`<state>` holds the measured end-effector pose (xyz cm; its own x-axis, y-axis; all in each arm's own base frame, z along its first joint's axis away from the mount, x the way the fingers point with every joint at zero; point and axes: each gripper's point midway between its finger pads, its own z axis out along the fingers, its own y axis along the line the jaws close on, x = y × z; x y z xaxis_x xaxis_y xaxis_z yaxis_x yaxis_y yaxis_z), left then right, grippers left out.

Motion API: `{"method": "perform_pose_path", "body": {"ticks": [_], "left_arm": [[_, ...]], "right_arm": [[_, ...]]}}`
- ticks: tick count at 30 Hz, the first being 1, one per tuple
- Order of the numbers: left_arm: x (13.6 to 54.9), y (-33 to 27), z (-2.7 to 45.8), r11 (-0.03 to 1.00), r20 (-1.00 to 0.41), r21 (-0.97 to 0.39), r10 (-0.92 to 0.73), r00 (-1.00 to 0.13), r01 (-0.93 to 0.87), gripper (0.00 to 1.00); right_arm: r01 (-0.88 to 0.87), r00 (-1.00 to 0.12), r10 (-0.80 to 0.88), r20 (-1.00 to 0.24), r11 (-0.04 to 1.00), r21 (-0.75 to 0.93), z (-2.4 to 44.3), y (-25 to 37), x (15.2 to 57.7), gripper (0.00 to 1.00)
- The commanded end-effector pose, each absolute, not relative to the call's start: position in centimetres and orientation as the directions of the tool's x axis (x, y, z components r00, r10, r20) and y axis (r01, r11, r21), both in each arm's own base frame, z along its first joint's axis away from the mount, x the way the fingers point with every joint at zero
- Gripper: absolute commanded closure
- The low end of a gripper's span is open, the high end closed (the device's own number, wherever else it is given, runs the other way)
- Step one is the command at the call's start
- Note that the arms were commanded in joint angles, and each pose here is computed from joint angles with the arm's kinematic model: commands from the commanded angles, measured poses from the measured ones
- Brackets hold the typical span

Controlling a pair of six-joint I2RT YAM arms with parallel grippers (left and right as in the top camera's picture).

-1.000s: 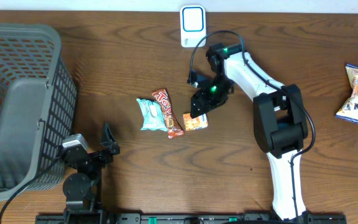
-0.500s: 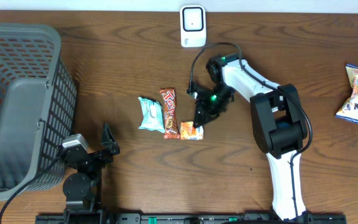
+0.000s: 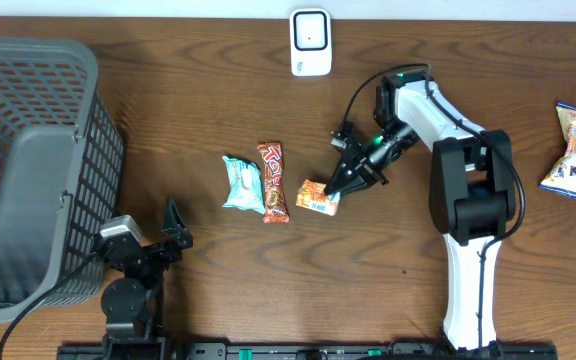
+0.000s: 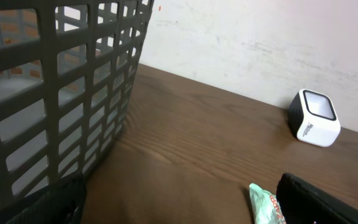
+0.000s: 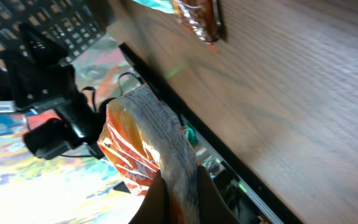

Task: Scan the item barcode
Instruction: 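Grasp the orange box with the right gripper and lift it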

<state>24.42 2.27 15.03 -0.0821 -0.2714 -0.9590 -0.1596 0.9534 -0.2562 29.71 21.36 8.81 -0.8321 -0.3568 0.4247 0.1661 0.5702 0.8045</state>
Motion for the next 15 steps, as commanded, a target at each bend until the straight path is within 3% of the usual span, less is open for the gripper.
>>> {"method": "perform_pose_path", "body": {"ticks": [1, 8, 15], "left_arm": [[24.3, 2.5, 13.2, 0.950, -0.952, -0.250, -0.276, -0.131, -0.186, 0.02], [24.3, 2.5, 13.2, 0.950, -0.952, -0.250, -0.276, -0.131, -0.186, 0.02], [24.3, 2.5, 13.2, 0.950, -0.952, -0.250, -0.276, -0.131, -0.186, 0.02]], "right_arm": [[0.193, -0.838, -0.345, 0.422, 0.535, 0.822, 9.7, 22.4, 30.1, 0.99], [0.152, -0.840, -0.375, 0.392, 0.531, 0.834, 12.2, 21.8, 26.9, 0.99], [0.115, -0.857, -0.417, 0.302, 0.417, 0.902, 15.3, 21.2, 21.2, 0.99]]}}
